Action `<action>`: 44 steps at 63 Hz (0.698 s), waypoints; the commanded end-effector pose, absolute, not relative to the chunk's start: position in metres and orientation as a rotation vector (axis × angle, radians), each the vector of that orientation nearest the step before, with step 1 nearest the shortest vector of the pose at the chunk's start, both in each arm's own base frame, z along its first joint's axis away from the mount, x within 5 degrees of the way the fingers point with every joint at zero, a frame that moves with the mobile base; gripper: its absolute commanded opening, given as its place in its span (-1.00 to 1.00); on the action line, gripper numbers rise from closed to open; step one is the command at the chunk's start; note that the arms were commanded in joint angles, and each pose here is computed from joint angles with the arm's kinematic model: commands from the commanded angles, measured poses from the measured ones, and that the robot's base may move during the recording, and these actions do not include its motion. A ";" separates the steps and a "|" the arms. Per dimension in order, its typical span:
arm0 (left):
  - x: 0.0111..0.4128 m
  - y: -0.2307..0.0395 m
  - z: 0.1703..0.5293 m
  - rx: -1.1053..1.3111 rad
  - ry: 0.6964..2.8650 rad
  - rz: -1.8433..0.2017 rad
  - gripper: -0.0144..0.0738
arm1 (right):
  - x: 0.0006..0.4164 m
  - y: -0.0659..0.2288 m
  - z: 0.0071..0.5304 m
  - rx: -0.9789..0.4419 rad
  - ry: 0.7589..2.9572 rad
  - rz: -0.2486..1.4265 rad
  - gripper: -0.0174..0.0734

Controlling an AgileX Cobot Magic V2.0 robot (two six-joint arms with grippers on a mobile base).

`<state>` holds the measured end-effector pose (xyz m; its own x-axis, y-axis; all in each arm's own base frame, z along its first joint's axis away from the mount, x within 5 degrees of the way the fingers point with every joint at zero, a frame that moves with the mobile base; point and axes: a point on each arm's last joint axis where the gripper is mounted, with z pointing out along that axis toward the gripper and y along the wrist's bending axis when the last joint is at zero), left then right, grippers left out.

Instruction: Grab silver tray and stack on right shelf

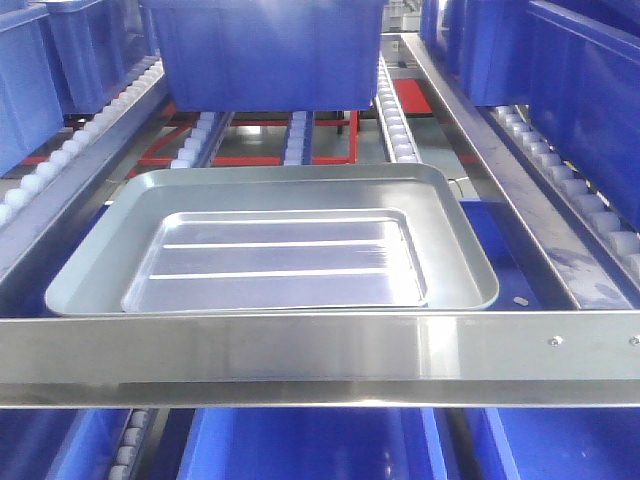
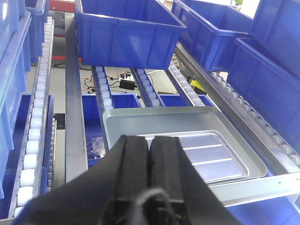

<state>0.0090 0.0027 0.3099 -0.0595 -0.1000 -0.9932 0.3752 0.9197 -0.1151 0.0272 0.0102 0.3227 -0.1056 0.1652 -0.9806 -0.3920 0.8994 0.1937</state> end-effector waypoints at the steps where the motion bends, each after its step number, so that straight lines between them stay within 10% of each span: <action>1: 0.003 0.004 0.324 0.212 1.470 -0.428 -0.88 | 0.026 0.010 0.338 -0.184 1.508 0.468 -0.50; 23: 0.008 -0.006 0.312 0.201 1.465 -0.215 -0.88 | 0.026 0.010 0.338 -0.184 1.508 0.468 -0.50; 44: 0.053 0.000 0.217 -0.009 1.395 -0.027 -0.88 | 0.026 0.010 0.338 -0.184 1.508 0.468 -0.50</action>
